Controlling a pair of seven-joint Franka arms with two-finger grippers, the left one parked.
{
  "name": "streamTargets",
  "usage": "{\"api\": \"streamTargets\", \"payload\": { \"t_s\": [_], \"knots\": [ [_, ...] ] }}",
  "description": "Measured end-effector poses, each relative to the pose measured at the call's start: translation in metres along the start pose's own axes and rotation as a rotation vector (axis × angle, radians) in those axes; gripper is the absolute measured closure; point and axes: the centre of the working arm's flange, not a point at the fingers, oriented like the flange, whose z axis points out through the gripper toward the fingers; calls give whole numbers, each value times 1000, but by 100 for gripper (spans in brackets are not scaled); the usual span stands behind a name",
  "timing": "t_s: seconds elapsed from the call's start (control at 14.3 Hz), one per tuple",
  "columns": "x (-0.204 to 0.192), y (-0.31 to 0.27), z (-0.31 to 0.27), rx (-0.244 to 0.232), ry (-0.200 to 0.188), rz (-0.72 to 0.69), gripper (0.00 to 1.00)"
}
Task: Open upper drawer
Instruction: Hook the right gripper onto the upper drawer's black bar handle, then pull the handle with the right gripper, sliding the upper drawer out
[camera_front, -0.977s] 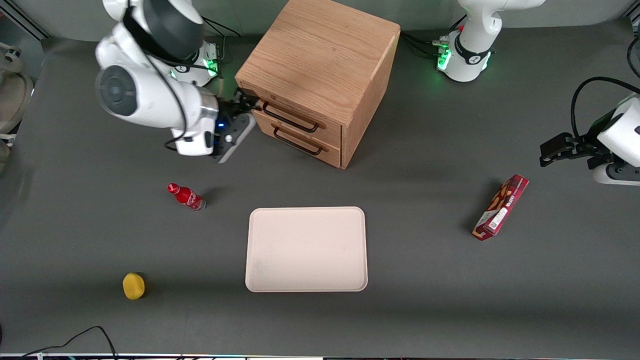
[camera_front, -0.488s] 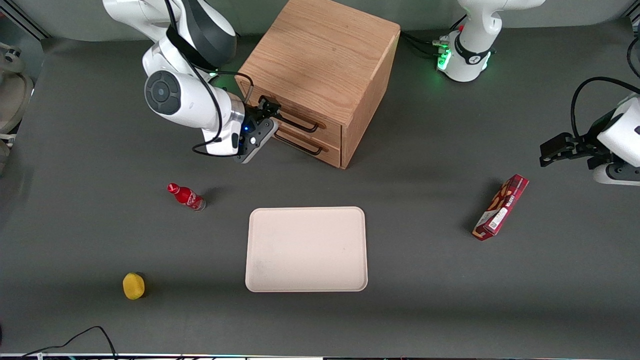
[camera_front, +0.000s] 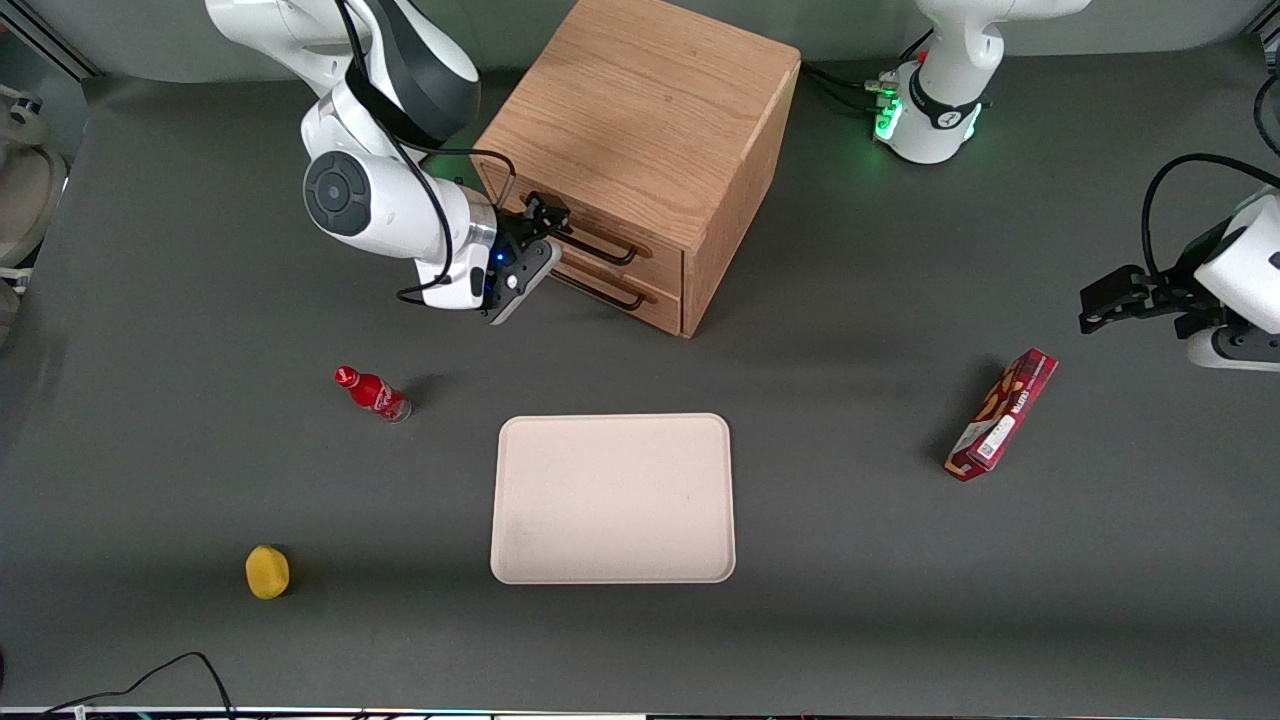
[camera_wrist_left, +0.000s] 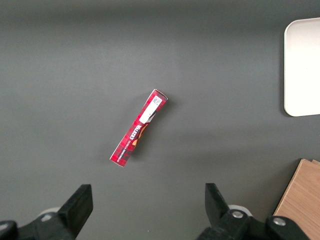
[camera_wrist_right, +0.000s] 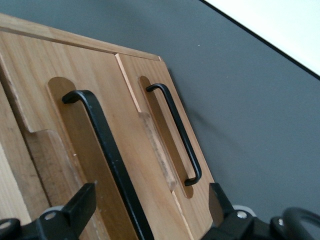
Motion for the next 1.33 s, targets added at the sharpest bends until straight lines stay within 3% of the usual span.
{"api": "streamTargets", "payload": {
  "t_s": [1.33],
  "knots": [
    [-3,1,30,-39,65,-1,0]
  ]
}}
